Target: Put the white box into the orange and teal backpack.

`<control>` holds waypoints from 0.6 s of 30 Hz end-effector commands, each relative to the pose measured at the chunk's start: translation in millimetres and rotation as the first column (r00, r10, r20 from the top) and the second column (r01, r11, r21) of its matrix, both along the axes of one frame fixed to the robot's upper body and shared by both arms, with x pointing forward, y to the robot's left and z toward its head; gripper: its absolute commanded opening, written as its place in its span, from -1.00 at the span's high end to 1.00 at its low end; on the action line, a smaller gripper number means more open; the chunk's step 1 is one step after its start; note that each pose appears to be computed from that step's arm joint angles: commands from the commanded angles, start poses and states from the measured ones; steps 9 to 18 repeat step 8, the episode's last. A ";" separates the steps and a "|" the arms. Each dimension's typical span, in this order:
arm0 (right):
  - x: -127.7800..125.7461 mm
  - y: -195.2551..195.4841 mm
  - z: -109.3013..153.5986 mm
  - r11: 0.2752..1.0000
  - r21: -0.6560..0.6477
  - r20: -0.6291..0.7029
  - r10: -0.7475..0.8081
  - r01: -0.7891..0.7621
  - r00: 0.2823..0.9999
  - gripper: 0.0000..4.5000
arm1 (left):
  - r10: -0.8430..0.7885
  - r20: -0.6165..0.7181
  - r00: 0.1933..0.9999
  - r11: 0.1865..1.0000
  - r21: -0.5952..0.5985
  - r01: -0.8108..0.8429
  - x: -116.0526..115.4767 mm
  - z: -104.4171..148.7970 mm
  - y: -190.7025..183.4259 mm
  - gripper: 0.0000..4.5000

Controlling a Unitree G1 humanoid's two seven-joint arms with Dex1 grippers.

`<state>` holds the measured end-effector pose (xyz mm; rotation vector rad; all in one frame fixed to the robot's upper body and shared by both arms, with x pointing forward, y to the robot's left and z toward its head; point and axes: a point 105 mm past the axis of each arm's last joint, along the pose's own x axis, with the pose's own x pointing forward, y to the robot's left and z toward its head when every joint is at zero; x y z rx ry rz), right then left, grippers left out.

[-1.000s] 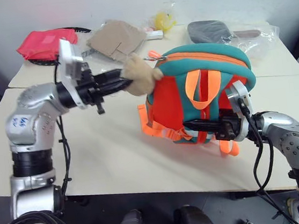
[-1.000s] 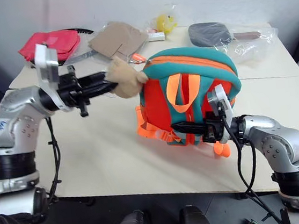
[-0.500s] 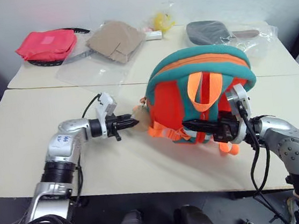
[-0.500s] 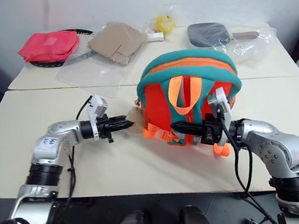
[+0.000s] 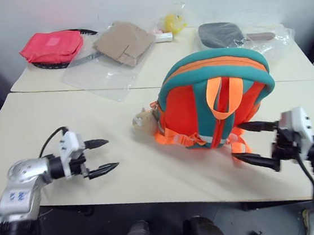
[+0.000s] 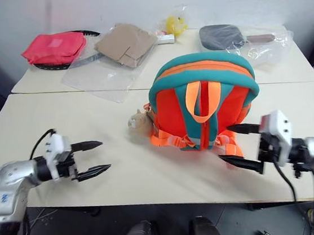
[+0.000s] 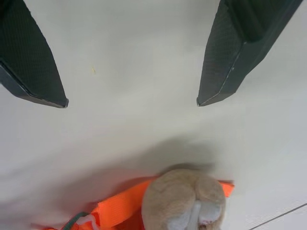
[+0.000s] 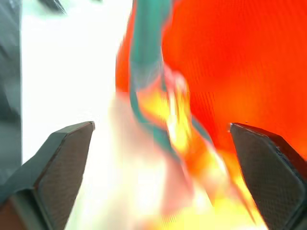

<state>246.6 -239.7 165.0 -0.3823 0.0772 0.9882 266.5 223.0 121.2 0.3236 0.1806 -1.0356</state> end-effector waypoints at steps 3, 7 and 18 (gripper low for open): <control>0.8 -54.7 -1.2 0.985 -0.141 0.108 -0.087 0.102 0.990 -0.99 | 0.141 0.040 0.989 0.987 0.077 -0.144 -7.6 6.3 18.3 -1.00; 1.5 -60.4 -14.3 0.984 -0.138 0.090 -0.098 0.110 0.991 -0.99 | 0.138 0.063 0.988 0.987 0.074 -0.142 -7.3 11.9 17.9 -1.00; 1.9 -60.8 -18.1 0.985 -0.131 0.082 -0.104 0.114 0.991 -0.99 | 0.139 0.067 0.988 0.986 0.082 -0.144 -6.6 11.9 18.7 -1.00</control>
